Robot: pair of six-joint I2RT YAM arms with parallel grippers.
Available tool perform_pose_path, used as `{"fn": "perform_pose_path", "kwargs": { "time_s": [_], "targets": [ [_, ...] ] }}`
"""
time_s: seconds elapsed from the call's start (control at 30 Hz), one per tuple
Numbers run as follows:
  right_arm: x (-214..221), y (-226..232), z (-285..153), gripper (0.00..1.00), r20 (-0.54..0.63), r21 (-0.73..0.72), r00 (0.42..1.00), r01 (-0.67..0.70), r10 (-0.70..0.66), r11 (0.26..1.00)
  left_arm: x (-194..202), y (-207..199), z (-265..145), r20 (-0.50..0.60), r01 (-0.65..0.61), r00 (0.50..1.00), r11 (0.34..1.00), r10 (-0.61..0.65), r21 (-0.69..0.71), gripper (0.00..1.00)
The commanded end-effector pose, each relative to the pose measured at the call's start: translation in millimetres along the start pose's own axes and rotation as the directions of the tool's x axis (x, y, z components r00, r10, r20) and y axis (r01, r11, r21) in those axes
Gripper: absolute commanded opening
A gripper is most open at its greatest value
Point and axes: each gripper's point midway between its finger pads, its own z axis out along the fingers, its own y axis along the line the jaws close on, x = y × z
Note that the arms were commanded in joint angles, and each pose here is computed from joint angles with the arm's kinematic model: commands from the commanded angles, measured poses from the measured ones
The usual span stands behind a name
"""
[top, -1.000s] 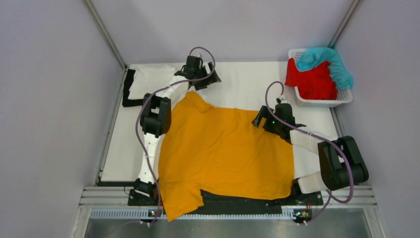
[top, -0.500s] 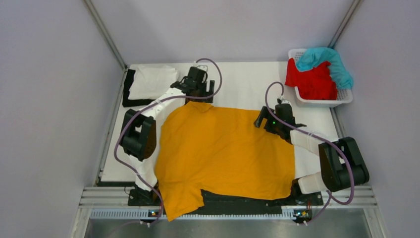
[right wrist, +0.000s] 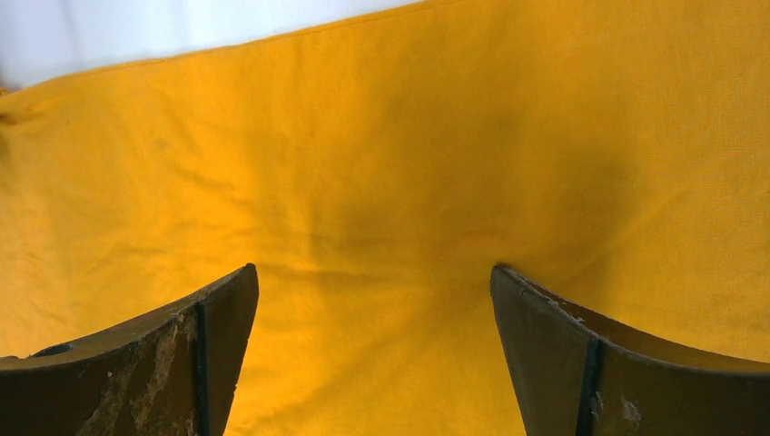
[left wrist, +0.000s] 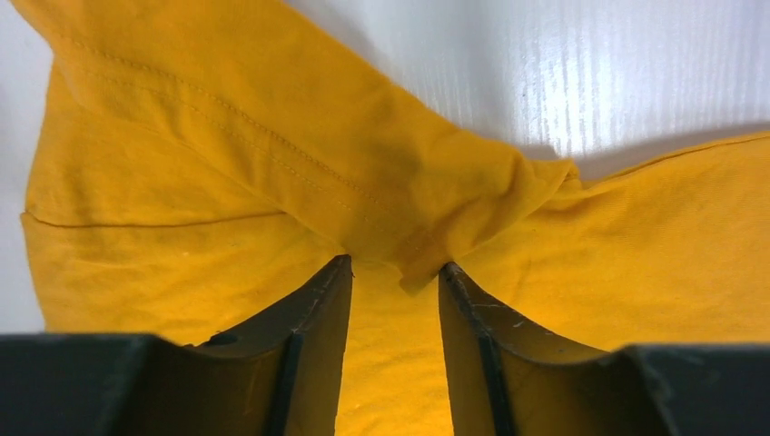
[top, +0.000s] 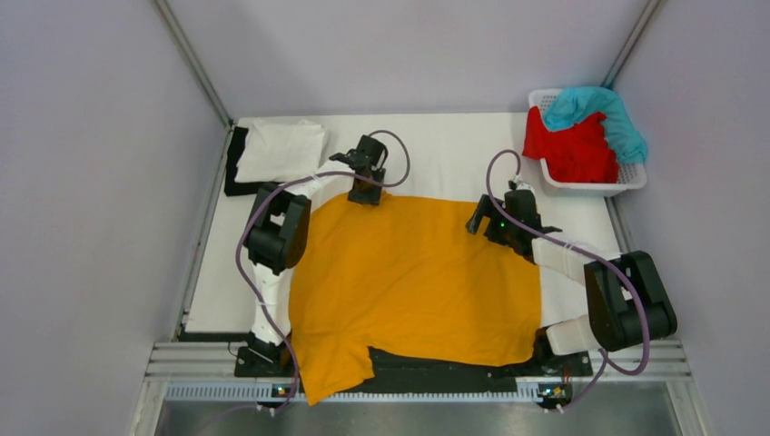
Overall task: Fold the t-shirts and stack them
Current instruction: Flatten out the tshirt
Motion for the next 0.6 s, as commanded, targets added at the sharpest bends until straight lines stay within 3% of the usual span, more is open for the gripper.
{"fn": "perform_pose_path", "kwargs": {
  "time_s": [0.0,0.43,0.5,0.53,0.57],
  "targets": [
    [46,-42,-4,0.99,-0.157,0.161,0.988,0.040,-0.015,0.986,-23,-2,-8,0.049,-0.002,0.999,1.000,0.002,0.005,0.44],
    [47,-45,-4,0.99,-0.163,0.172,0.987,0.045,-0.016,0.984,-18,-6,6,0.016,0.012,1.000,1.000,-0.012,0.015,0.25],
    [47,-44,-3,0.99,-0.163,0.171,0.987,0.046,-0.018,0.984,-20,-6,4,0.021,0.013,1.000,1.000,-0.014,0.008,0.16],
    [47,-44,-3,0.99,-0.163,0.171,0.987,0.046,-0.018,0.984,-22,-4,3,0.027,0.016,1.000,1.000,-0.017,0.002,0.05],
    [47,-44,-3,0.99,-0.163,0.171,0.986,0.047,-0.019,0.984,-24,-2,2,0.033,0.022,0.999,1.000,-0.021,-0.010,0.00]
  ]
}}
